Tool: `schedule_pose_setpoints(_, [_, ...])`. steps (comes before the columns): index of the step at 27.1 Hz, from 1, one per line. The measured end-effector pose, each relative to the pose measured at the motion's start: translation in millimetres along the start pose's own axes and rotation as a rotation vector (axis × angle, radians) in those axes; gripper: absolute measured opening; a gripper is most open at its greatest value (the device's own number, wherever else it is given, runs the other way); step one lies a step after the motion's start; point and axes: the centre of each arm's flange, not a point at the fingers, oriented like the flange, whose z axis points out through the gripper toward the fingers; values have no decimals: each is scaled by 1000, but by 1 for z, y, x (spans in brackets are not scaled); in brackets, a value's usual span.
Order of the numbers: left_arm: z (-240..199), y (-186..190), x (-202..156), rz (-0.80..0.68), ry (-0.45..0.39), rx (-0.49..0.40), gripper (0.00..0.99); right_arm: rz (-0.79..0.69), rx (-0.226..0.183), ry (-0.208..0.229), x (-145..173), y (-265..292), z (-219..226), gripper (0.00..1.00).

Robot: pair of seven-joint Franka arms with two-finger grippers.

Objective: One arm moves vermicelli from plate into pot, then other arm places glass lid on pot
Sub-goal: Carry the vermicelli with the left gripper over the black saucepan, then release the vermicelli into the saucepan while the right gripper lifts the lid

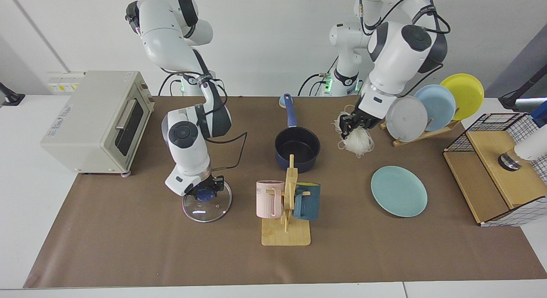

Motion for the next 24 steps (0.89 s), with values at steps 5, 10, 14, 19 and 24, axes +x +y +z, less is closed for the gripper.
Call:
schedule_pose_setpoints(5, [21, 31, -41, 23, -53, -13, 410, 0, 0, 0, 0, 0, 0, 661])
schedule_pose_setpoints(10, [43, 53, -68, 26, -60, -41, 410, 0, -2, 5, 0, 0, -7, 661])
schedule_pose_setpoints(14, [52, 62, -79, 28, -69, -63, 410, 2, -5, 10, -3, 1, -26, 661])
schedule_pose_setpoints(19, [67, 74, -87, 25, -46, -84, 410, 2, -11, 15, -10, 0, -57, 661])
schedule_pose_setpoints(24, [92, 78, -87, 23, -50, -89, 410, 7, -12, 11, -18, 0, -86, 661])
